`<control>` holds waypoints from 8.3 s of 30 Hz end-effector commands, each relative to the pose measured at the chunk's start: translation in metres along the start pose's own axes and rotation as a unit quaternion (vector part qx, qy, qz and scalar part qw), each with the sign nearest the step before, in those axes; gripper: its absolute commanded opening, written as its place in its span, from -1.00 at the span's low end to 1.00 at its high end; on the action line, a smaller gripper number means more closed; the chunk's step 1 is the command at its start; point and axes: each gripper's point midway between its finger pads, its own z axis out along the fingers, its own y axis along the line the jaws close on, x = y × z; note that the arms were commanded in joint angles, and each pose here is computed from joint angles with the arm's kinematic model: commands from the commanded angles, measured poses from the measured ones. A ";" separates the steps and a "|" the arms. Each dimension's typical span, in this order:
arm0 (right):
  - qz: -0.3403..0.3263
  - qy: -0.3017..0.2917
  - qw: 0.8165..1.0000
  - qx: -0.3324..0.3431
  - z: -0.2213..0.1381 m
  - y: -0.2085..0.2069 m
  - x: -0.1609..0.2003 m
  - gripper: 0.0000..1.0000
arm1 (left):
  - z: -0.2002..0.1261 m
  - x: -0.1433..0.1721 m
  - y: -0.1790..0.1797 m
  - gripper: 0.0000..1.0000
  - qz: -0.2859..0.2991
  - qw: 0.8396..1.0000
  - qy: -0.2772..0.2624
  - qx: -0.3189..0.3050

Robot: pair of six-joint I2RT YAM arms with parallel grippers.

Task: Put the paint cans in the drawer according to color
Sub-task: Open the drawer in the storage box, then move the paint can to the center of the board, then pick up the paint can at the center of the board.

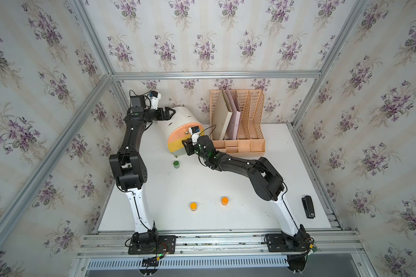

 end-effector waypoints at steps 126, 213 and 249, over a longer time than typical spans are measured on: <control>0.024 -0.005 1.000 0.015 -0.095 -0.029 0.027 -0.90 | -0.116 -0.068 -0.070 0.98 -0.018 0.996 -0.078 -0.026; 0.112 0.439 0.866 0.212 -0.309 -0.006 0.203 -0.08 | -0.183 0.152 -0.204 0.98 0.009 0.990 0.104 -0.095; 0.060 0.391 0.902 0.175 -0.233 0.010 0.148 0.07 | -0.163 0.215 -0.242 0.98 0.025 0.981 0.184 -0.054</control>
